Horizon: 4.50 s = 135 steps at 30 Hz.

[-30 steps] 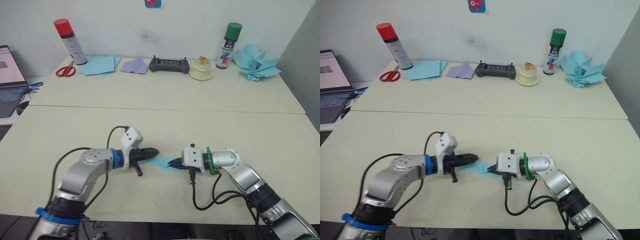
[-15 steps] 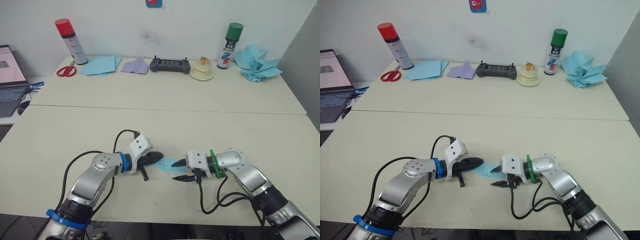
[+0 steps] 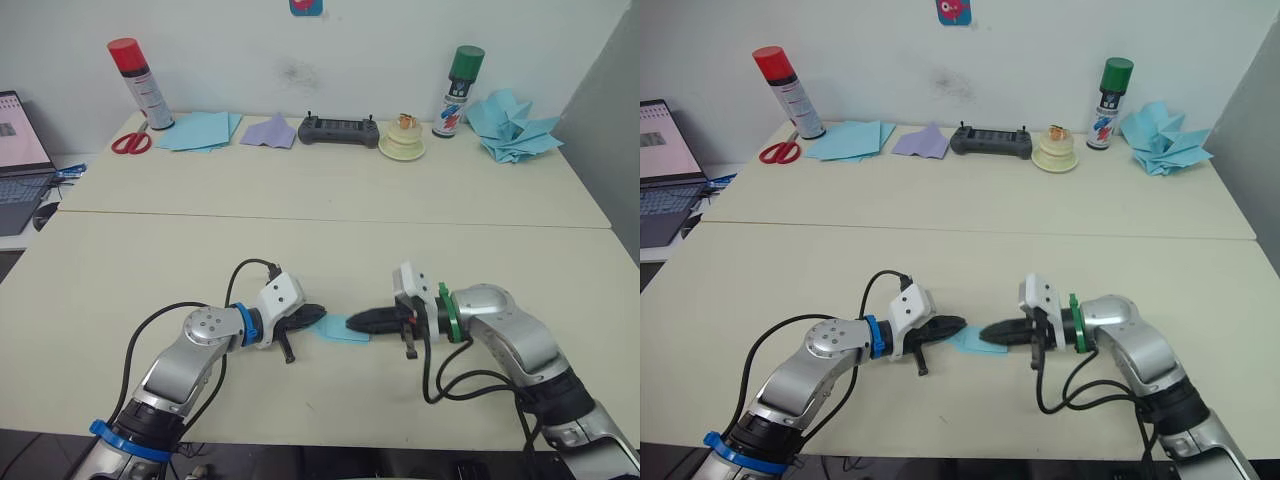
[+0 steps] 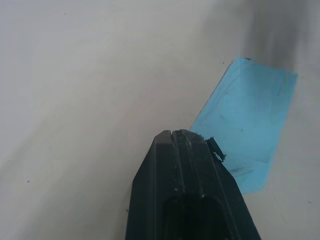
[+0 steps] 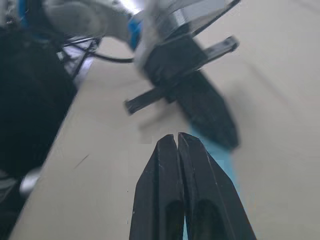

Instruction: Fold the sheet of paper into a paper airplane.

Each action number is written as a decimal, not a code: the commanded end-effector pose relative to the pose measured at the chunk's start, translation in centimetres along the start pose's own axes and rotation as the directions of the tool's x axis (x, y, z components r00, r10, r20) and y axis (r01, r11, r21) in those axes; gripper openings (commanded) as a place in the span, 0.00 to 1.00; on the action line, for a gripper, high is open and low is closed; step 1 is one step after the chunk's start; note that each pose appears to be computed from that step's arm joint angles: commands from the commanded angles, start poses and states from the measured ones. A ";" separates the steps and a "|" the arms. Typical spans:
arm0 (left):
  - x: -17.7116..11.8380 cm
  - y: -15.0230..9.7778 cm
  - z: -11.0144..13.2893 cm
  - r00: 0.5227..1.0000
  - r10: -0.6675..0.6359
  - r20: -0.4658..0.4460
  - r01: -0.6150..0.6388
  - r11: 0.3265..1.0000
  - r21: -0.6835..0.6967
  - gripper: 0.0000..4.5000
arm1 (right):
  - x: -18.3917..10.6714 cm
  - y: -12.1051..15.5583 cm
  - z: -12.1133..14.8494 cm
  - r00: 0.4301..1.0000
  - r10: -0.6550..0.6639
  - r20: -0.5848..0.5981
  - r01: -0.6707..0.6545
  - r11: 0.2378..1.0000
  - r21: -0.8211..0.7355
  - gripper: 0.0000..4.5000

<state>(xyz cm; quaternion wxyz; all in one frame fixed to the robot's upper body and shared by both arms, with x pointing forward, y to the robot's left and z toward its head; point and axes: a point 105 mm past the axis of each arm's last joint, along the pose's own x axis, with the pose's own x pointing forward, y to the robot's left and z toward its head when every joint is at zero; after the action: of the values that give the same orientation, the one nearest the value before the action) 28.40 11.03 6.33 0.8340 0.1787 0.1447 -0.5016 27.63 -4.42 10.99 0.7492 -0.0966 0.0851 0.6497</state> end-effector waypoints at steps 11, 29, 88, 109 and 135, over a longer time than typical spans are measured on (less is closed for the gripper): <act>0.0 -1.1 -3.2 0.991 -0.053 -0.125 0.050 0.998 -0.025 0.00 | 1.3 -1.2 -4.1 0.973 -0.153 -0.172 0.148 0.988 -0.043 0.01; -0.2 -0.5 -3.6 0.990 -0.033 -0.134 0.030 0.999 -0.025 0.00 | -4.3 -1.8 -4.0 0.951 -0.256 -0.172 0.246 0.966 -0.079 0.01; -9.3 -2.5 6.4 0.982 -0.006 0.187 -0.031 0.980 0.198 0.72 | -4.7 3.3 4.1 0.997 0.014 0.073 0.008 0.959 -0.284 0.54; -9.8 -4.9 5.2 0.978 0.011 0.207 -0.065 0.964 0.256 0.93 | -1.3 0.9 -2.0 0.990 -0.123 -0.065 0.081 0.891 -0.447 0.16; -10.0 -4.5 6.0 0.964 0.065 0.259 -0.076 0.997 0.030 0.97 | 0.3 -2.3 -2.6 0.974 -0.207 -0.094 0.175 0.946 -0.272 0.12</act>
<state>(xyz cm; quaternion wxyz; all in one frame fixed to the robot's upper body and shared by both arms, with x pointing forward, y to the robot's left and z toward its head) 20.69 14.59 14.02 0.8616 0.1428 0.0306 -0.4861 29.64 -4.98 7.77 0.7770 -0.2575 0.0348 0.5733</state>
